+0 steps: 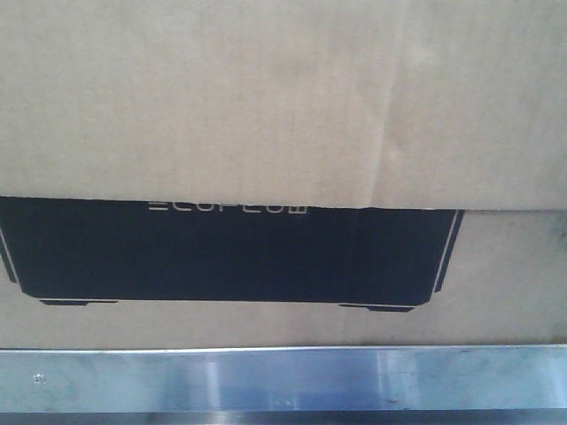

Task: Grab box from left shelf to table start
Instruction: 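Move both grippers to the sides of the brown ECOFLOW box on the shelf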

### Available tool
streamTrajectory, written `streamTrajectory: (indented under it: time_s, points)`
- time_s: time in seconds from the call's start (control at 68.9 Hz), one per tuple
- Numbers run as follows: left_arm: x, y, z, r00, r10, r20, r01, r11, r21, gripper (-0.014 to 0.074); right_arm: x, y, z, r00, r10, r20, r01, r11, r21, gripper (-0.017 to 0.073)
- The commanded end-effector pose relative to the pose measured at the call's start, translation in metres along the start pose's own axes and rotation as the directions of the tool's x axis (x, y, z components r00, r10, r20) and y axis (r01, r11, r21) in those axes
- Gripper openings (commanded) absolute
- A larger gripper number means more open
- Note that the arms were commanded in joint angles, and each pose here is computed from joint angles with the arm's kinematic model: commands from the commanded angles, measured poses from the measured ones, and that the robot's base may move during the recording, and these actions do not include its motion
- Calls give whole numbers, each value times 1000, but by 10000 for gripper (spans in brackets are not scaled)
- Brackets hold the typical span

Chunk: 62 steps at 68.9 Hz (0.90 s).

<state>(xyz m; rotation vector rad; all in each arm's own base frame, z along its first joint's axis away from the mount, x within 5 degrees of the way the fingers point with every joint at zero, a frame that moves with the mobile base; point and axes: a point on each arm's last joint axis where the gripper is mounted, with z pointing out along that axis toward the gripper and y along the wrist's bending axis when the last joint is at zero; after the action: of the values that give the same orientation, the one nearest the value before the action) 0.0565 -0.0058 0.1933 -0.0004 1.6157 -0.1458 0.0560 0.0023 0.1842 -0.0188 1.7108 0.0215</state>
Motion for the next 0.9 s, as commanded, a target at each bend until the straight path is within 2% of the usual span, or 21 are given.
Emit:
streamTrajectory:
  time_s: [0.0,0.058,0.087,0.407,0.537,0.61,0.682,0.711,0.784,0.886]
  points:
    - [-10,0,-2,994,3,108,-3,1000,-2,-100,-8,-1,-1,995,-9,96,8,1000,14,52]
    - [-10,0,-2,993,49,107,-48,999,-8,-100,-8,-1,-1,995,-9,96,8,1000,14,52]
    - [-10,0,-2,993,54,107,-54,999,-9,-100,-8,-1,-1,995,-9,96,8,1000,14,52]
    - [-11,0,-2,992,52,111,-52,999,-9,-100,-8,-1,-1,995,-9,96,8,1000,14,52]
    - [-17,0,-3,982,47,180,-46,999,-9,-100,-8,-1,-1,995,-9,96,8,1000,14,52]
    - [-24,0,-5,964,33,263,-32,999,-9,-100,-8,-1,-1,995,-9,96,8,1000,14,52]
    - [-37,0,-9,929,-7,369,9,1000,-4,-100,-8,-1,-1,995,-10,96,8,1000,14,52]
    - [-42,0,-10,920,-9,392,11,1000,-3,-100,-8,-1,-1,995,-10,96,8,1000,14,52]
    - [-59,-2,-14,915,-11,404,10,1000,4,-100,-8,-1,-1,995,-10,96,8,1000,14,52]
    - [-83,-6,-20,930,3,367,-8,1000,10,-99,-8,-1,-1,995,-10,96,8,1000,14,52]
